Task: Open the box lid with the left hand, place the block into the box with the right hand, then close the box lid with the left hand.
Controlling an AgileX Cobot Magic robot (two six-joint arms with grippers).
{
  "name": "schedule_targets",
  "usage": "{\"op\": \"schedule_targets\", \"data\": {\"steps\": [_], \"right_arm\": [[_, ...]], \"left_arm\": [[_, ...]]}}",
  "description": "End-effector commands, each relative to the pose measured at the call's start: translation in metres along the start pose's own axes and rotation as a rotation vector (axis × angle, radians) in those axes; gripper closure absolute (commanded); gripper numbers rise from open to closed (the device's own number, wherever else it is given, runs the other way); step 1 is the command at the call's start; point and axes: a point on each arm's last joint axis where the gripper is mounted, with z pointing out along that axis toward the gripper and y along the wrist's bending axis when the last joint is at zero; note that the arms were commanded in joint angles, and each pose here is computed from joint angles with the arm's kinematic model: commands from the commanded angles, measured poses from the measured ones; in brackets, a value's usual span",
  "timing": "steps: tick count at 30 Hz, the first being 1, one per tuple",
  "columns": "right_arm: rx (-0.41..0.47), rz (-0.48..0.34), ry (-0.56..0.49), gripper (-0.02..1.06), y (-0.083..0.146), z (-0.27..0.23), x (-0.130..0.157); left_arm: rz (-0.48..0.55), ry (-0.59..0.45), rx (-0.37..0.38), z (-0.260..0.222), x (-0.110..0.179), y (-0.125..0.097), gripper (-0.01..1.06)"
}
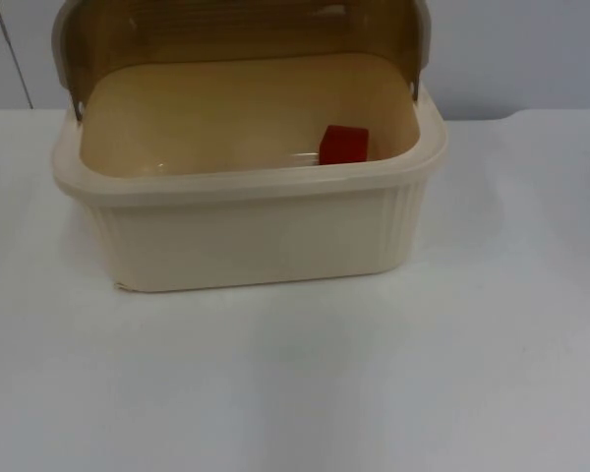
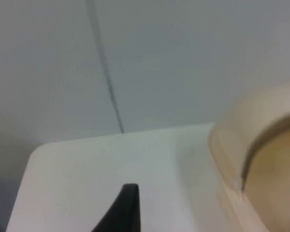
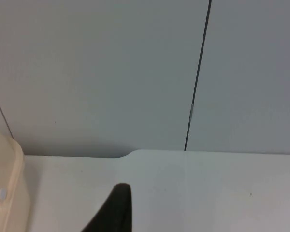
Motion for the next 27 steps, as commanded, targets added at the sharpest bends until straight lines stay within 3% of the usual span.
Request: {"op": "schedule_targets", "data": {"steps": [1,5,8,11,12,15,16,17,19,21,22,25,27], "right_arm": [[0.003,-0.012,-0.007,-0.01,0.000,0.000,0.001],[0.003,-0.012,-0.007,-0.01,0.000,0.000,0.001],[0.003,-0.012,-0.007,-0.01,0.000,0.000,0.001],[0.003,-0.012,-0.005,-0.01,0.000,0.000,0.001],[0.003,-0.012,-0.005,-0.01,0.000,0.000,0.001],[0.002,-0.012,0.008,-0.01,0.000,0.000,0.002],[0.002,-0.012,0.010,-0.01,0.000,0.000,0.002],[0.002,-0.012,0.010,-0.01,0.000,0.000,0.002],[0.002,-0.012,0.010,-0.01,0.000,0.000,0.002],[0.002,-0.012,0.010,-0.01,0.000,0.000,0.002],[0.002,-0.012,0.010,-0.01,0.000,0.000,0.002],[0.002,-0.012,0.012,-0.01,0.000,0.000,0.002],[0.001,-0.011,0.012,-0.01,0.000,0.000,0.002]], "left_arm": [[0.108,0.005,0.051,0.012,-0.004,-0.012,0.00],[0.219,0.009,0.141,0.045,-0.026,-0.039,0.00],[0.308,-0.005,0.167,0.064,-0.041,-0.053,0.00],[0.624,-0.024,0.174,0.091,-0.061,-0.074,0.00],[0.624,-0.024,0.174,0.091,-0.061,-0.074,0.00],[0.960,-0.064,0.146,0.107,-0.071,-0.090,0.00],[1.035,-0.083,0.132,0.111,-0.074,-0.094,0.00],[1.035,-0.083,0.132,0.111,-0.074,-0.094,0.00],[1.173,-0.156,0.113,0.119,-0.078,-0.103,0.00],[1.224,-0.271,0.125,0.124,-0.082,-0.112,0.00],[1.224,-0.271,0.125,0.124,-0.082,-0.112,0.00],[1.213,-0.458,0.179,0.128,-0.086,-0.128,0.00],[1.211,-0.517,0.206,0.133,-0.085,-0.135,0.00]]}}
